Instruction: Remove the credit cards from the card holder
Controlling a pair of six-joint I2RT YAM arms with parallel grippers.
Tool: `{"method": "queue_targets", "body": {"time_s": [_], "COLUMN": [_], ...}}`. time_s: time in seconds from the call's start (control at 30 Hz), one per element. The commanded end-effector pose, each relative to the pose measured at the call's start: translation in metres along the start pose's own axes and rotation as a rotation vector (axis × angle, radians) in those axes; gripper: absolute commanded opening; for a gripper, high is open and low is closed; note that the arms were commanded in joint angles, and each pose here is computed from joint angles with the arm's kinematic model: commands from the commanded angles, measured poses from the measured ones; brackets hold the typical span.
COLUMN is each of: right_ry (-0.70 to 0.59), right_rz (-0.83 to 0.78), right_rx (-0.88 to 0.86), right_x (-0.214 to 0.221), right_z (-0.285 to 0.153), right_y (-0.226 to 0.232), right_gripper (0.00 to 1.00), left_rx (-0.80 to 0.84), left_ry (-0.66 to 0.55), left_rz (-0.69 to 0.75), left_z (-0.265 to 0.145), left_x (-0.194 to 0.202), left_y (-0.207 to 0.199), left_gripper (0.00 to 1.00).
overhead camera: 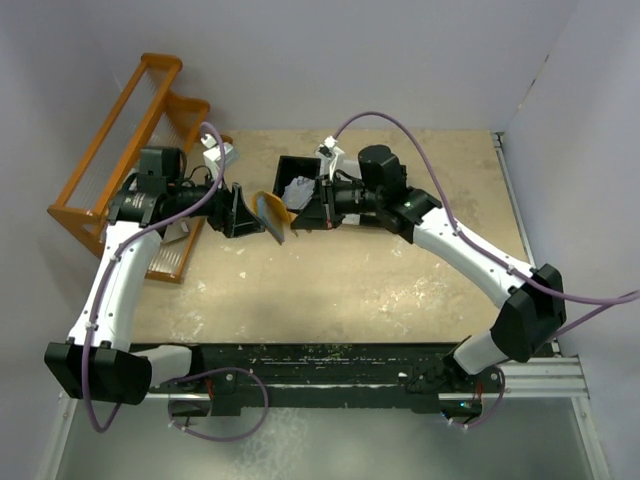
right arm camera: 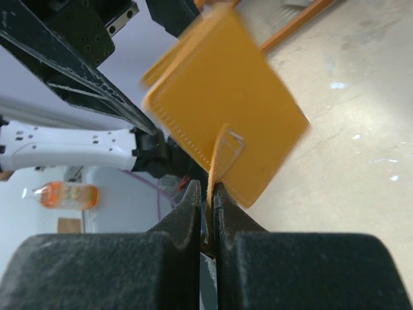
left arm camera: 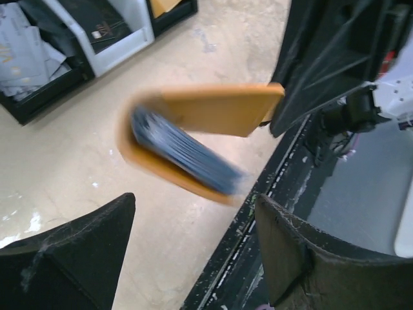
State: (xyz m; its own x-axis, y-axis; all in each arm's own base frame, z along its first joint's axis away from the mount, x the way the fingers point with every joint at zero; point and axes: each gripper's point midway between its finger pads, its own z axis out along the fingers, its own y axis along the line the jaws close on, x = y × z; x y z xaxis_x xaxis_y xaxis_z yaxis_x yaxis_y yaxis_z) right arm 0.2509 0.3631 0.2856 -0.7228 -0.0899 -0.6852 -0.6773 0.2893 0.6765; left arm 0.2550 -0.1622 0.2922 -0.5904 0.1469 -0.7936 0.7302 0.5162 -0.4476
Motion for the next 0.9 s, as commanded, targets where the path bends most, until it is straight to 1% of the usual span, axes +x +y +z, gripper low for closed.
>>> {"method": "queue_targets", "body": {"time_s": [0.0, 0.1, 0.23, 0.37, 0.53, 0.63, 0.77, 0.87], "right_ry": [-0.057, -0.031, 0.013, 0.036, 0.059, 0.063, 0.059, 0.076], "right_rz": [-0.111, -0.132, -0.173, -0.223, -0.289, -0.332, -0.378, -0.422], "right_rx": [0.119, 0.157, 0.176, 0.158, 0.061, 0.005, -0.112, -0.2], "right_x": [-0.024, -0.018, -0.01, -0.008, -0.008, -0.009, -0.006, 0.004], "right_z": [-0.017, -0.019, -0.021, -0.025, -0.029, -0.032, -0.036, -0.033], "right_y": [0.003, 0.0, 0.0, 0.008, 0.03, 0.043, 0.068, 0.09], "right_gripper": [0.0, 0.0, 0.0, 0.0, 0.0, 0.0, 0.0, 0.0], "left_rx": [-0.092, -0.049, 0.011, 0.004, -0.013, 0.027, 0.075, 0.127], "left_ry": [-0.011, -0.013, -0.033, -0.021, 0.023, 0.043, 0.047, 0.019], "left_rz": [0.016, 0.018, 0.061, 0.154, 0.296, 0.379, 0.437, 0.466], "left_z": [0.005, 0.008, 0.007, 0.006, 0.007, 0.007, 0.007, 0.008], "left_x": [-0.004, -0.002, -0.002, 0.005, 0.023, 0.034, 0.037, 0.033], "left_y": [0.026, 0.02, 0.008, 0.011, 0.02, 0.017, 0.011, 0.002], "left_gripper": [0.78, 0.78, 0.77, 0.75, 0.72, 0.71, 0.68, 0.65]}}
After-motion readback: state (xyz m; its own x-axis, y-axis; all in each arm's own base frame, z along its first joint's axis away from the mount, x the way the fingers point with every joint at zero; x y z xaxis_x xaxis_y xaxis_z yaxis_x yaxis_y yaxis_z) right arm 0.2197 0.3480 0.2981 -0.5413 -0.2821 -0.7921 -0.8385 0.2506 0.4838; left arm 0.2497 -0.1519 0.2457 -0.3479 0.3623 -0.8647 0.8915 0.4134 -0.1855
